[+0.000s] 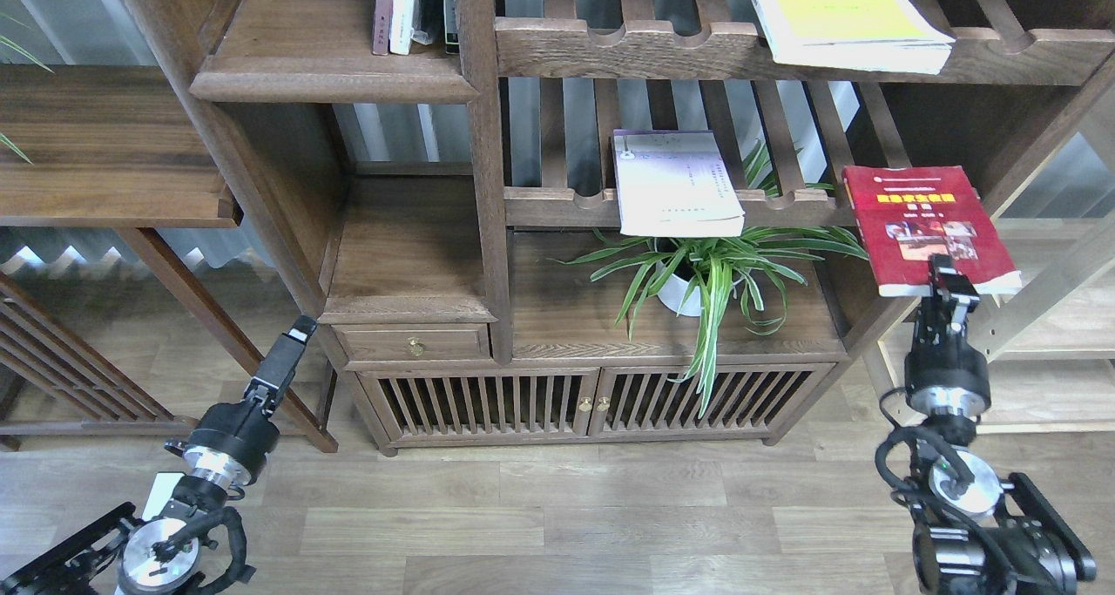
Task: Organize books on shelf
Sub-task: 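Pull the red book off the shelf with the right gripper, then lower the red book and bring it toward the left gripper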
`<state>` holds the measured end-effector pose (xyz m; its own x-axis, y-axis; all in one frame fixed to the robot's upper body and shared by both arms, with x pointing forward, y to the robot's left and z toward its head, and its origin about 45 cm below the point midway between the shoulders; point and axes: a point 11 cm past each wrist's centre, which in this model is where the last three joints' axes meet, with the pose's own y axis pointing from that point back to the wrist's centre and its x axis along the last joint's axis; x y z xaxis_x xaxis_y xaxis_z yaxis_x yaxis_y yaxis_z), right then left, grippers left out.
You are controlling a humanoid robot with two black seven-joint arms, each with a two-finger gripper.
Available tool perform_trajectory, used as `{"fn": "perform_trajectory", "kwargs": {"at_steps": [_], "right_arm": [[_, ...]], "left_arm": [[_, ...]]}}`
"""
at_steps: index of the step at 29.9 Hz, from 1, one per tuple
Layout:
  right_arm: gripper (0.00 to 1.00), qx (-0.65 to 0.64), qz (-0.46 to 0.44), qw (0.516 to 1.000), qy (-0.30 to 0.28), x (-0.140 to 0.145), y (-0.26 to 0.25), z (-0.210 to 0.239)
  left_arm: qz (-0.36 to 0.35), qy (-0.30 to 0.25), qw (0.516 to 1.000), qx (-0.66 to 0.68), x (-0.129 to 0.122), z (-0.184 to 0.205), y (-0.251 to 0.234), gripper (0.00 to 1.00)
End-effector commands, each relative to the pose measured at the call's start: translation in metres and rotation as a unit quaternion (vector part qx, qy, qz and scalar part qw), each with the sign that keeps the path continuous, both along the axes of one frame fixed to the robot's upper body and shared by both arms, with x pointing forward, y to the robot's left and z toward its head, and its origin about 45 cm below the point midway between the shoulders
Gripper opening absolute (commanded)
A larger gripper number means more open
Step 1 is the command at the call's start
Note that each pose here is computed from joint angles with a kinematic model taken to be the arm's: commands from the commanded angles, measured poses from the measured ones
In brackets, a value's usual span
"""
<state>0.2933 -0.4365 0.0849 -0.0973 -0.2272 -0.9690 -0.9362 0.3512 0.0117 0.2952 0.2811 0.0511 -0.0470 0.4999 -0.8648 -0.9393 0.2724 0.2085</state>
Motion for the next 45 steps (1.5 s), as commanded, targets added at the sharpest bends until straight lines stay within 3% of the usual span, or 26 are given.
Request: {"fn": "perform_trajectory", "kwargs": {"at_steps": [1, 12, 17, 20, 29, 45], "right_arm": [[0.04, 0.006, -0.006, 1.000, -0.003, -0.006, -0.004, 0.001], [0.04, -0.009, -0.009, 1.000, -0.003, -0.017, -0.019, 0.008], [0.04, -0.009, -0.005, 1.000, -0.007, -0.021, -0.018, 0.010], [0.05, -0.012, -0.010, 1.000, 0.002, -0.031, -0.023, 0.006], [0.05, -0.011, -0.027, 0.998, 0.060, -0.083, -0.032, -0.024], [0.05, -0.010, -0.030, 0.995, 0.093, -0.112, -0.033, -0.039]], "left_arm": [[-0.003, 0.003, 1.000, 0.003, 0.000, -0.002, -0.001, 0.99], [-0.009, 0.021, 1.000, 0.013, -0.012, -0.014, -0.001, 0.99], [-0.017, 0.012, 1.000, 0.007, -0.003, -0.007, -0.008, 0.99], [-0.022, -0.004, 1.000, 0.010, 0.011, 0.003, -0.010, 0.99], [-0.033, -0.002, 0.999, 0.007, 0.012, 0.003, -0.017, 0.99], [-0.038, 0.004, 0.999, -0.002, 0.009, -0.001, -0.027, 0.99]]}}
